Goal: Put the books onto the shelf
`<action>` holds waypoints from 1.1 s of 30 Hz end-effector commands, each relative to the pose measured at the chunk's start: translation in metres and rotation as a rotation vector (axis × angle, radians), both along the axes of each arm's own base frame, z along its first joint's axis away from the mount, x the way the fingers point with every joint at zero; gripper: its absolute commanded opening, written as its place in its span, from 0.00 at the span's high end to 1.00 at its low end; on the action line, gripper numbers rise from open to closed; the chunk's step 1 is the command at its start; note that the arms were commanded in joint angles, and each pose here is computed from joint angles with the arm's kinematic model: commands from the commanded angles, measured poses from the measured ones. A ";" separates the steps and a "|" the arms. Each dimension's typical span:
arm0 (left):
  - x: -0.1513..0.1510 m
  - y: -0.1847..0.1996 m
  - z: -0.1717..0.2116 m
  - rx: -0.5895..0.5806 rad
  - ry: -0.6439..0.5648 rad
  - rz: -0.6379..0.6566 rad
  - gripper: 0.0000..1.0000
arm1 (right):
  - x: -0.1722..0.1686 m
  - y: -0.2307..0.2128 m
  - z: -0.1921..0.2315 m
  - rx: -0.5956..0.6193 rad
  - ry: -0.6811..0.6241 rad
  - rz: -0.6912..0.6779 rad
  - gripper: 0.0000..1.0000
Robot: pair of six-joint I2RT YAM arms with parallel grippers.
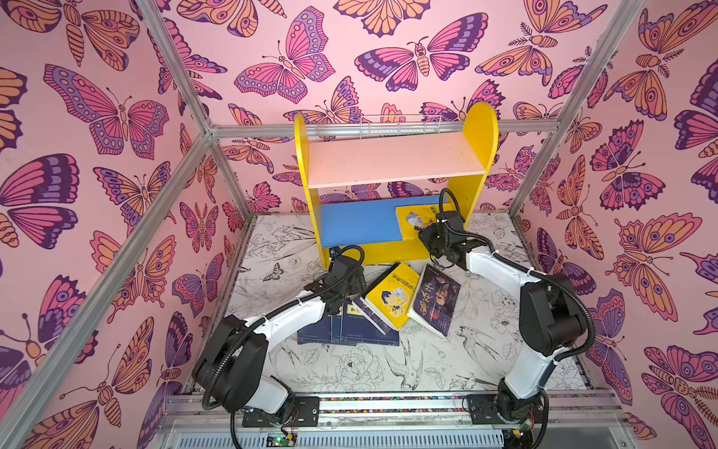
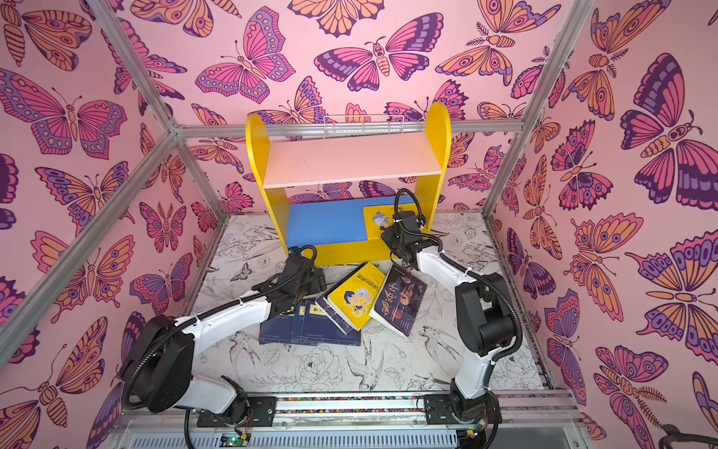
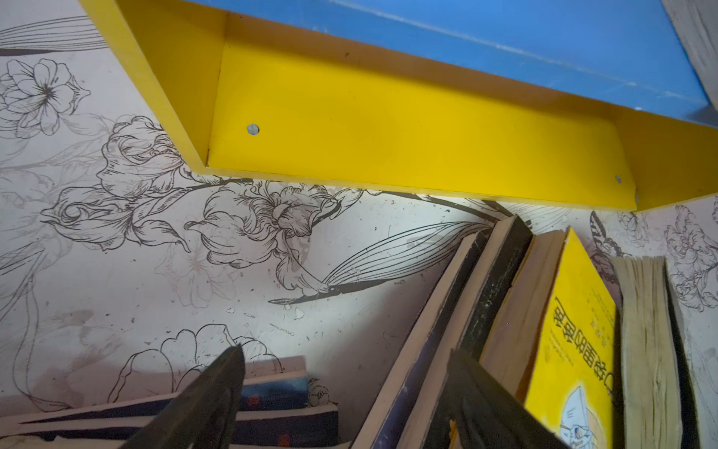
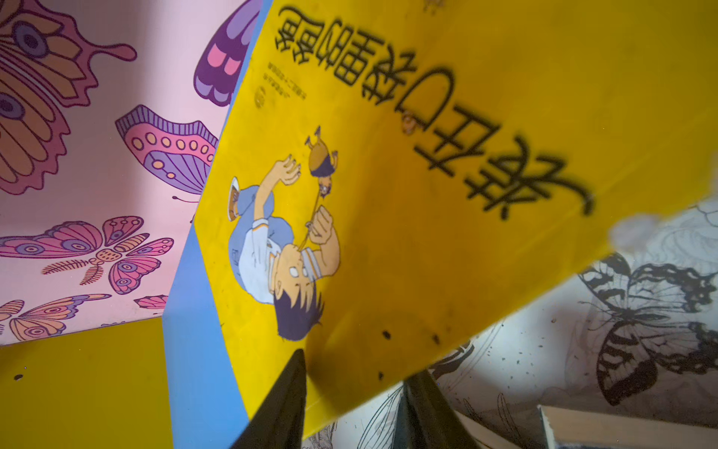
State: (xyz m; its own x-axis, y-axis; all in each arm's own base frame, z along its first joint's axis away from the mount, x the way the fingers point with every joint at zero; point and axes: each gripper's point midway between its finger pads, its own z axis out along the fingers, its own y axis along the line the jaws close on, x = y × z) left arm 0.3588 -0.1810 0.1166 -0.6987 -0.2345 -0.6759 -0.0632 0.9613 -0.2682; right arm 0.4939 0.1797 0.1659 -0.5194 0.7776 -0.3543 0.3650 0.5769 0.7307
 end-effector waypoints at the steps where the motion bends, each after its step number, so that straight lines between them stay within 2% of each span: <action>1: -0.002 -0.005 -0.001 0.016 0.022 -0.031 0.16 | 0.016 -0.005 0.011 0.000 -0.028 -0.020 0.61; 9: 0.001 -0.023 0.001 0.009 0.026 -0.112 0.14 | 0.023 -0.001 0.011 0.037 -0.033 0.029 0.57; 13: 0.001 -0.050 0.014 0.035 -0.020 -0.235 0.11 | 0.010 -0.012 0.021 0.016 -0.055 0.049 0.52; 17: -0.003 -0.091 0.036 0.050 -0.082 -0.415 0.10 | -0.027 -0.041 0.023 -0.050 -0.023 0.044 0.47; 19: -0.010 -0.119 0.041 0.027 -0.085 -0.545 0.08 | -0.057 -0.066 0.014 -0.086 0.037 0.003 0.45; 23: -0.033 -0.173 0.030 -0.083 -0.011 -0.812 0.05 | -0.110 -0.093 -0.026 -0.124 0.168 0.026 0.44; 25: -0.040 -0.191 0.017 -0.083 0.041 -0.900 0.05 | -0.137 -0.098 -0.050 -0.177 0.234 0.087 0.44; 30: -0.051 -0.210 -0.016 -0.061 0.149 -0.977 0.06 | -0.187 -0.077 -0.101 -0.146 0.368 0.332 0.46; 33: -0.058 -0.209 -0.029 -0.062 0.194 -0.988 0.06 | -0.211 -0.071 -0.128 -0.122 0.461 0.406 0.46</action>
State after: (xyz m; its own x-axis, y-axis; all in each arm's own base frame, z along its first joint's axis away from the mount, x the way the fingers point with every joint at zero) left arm 0.3164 -0.3899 0.0926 -0.6959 0.4241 -0.5795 0.6843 0.6364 -0.3559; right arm 0.3081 0.0955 0.0533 -0.8047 0.5629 -0.1887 0.4293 0.7713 0.4699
